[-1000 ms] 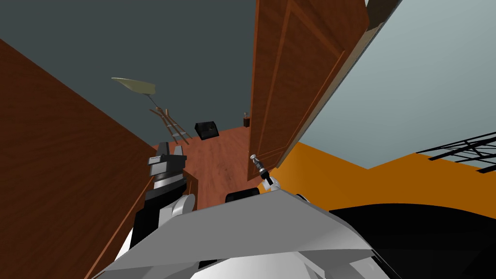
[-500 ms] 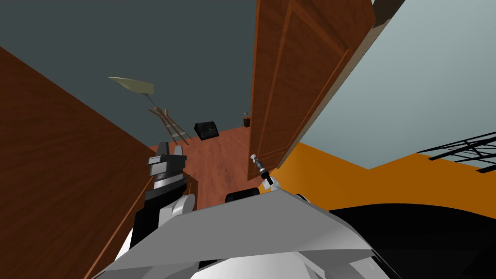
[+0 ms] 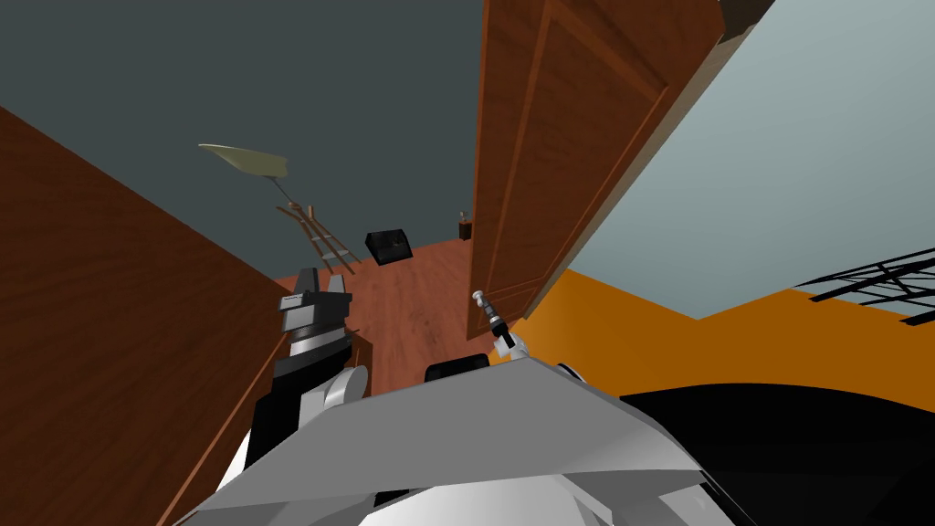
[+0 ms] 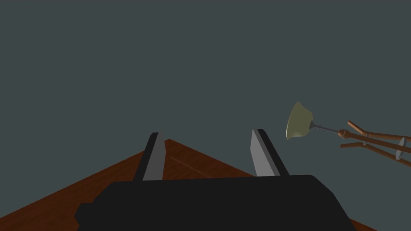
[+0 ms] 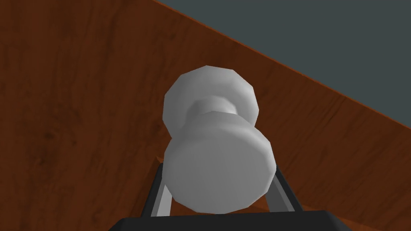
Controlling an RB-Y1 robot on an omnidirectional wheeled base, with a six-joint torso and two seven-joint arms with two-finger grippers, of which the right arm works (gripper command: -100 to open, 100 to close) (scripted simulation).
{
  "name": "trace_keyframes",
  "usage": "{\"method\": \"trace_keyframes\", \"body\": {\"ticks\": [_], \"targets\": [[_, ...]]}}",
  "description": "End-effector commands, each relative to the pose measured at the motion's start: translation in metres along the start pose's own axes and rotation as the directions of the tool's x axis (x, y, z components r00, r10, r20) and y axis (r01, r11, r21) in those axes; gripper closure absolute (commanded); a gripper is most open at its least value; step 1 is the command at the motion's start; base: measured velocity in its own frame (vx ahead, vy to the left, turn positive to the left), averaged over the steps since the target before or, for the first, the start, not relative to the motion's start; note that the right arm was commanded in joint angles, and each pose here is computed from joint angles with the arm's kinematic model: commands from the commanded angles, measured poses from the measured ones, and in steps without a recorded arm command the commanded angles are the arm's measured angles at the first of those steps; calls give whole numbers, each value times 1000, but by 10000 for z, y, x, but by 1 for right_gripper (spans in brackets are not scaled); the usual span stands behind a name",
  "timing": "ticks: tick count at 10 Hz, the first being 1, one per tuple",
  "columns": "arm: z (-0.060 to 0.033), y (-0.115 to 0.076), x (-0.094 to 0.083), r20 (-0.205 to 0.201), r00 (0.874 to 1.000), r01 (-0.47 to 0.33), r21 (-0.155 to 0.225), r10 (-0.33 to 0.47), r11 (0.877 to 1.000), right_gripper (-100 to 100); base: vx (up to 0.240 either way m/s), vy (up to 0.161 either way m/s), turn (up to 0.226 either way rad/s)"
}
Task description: Push the door open
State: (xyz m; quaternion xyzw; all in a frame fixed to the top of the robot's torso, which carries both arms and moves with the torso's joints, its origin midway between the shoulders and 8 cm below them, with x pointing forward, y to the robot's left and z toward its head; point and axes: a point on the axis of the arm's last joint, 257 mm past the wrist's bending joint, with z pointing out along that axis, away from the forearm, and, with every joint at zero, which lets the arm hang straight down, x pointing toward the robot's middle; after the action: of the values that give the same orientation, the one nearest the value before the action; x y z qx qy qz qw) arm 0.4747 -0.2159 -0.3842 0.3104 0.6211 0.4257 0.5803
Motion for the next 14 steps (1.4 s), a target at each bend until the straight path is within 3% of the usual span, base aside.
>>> {"method": "trace_keyframes", "body": {"ticks": [1, 5, 6, 9, 10, 11, 12, 13, 14], "targets": [[17, 18, -19, 6, 999, -36, -5, 36, 999, 100, 40, 14, -1], [30, -6, -83, 32, 982, -186, -2, 185, 983, 100, 51, 24, -6], [30, -6, -83, 32, 981, -193, -2, 193, 981, 100, 37, 9, 4], [37, -24, -127, 50, 954, -295, -3, 295, 956, 100, 56, 29, -10], [40, -34, -149, 59, 939, -338, -5, 338, 941, 100, 45, 24, -5], [40, -34, -149, 59, 937, -345, -5, 344, 939, 100, 40, 16, -3], [43, -45, -171, 68, 918, -391, -8, 391, 920, 100, 53, 19, 0], [43, -45, -171, 68, 917, -394, -8, 393, 919, 100, 44, 18, -5], [45, -56, -194, 77, 895, -440, -11, 440, 898, 100, 40, 21, -4]]}}
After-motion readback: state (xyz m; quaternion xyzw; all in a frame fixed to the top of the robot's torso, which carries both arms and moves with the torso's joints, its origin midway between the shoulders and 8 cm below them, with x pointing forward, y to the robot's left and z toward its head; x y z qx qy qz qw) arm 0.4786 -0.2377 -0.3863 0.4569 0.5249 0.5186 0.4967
